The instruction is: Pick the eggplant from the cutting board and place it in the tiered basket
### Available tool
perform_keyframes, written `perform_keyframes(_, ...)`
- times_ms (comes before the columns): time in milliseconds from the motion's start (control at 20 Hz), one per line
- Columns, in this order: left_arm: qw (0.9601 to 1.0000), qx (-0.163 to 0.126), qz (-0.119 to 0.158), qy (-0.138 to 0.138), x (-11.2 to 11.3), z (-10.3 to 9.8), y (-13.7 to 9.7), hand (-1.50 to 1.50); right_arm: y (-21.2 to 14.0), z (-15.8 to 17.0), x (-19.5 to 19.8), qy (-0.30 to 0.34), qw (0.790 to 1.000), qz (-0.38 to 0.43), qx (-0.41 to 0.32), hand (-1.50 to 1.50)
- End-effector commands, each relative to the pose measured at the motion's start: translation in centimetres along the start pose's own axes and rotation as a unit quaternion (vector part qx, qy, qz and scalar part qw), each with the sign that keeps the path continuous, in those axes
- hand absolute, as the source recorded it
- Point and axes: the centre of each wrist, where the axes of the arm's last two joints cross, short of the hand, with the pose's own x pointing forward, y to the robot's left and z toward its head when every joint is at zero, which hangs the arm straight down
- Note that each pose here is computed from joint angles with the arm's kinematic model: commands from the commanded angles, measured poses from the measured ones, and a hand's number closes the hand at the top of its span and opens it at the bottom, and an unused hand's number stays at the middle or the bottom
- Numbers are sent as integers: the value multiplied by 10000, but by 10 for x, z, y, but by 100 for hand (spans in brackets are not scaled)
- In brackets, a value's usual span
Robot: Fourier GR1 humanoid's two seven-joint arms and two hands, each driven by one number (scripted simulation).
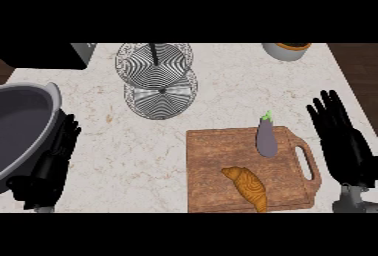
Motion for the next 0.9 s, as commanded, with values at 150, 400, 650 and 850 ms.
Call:
perform_keyframes(150,9989,18,-57,459,-18,3,-20,0,-59,-57,47,1109,9733,1642,-1160,150)
perform_keyframes(400,9957,80,-59,924,-31,11,-21,0,-145,-26,34,2445,8534,2585,-3810,-150)
perform_keyframes(650,9916,-93,38,1288,-35,8,-50,0,-71,-90,49,2291,8429,2388,-4242,-150)
perform_keyframes(850,9925,-46,-3,1225,-39,17,-64,0,-52,-122,98,3191,8282,2824,-3640,-150)
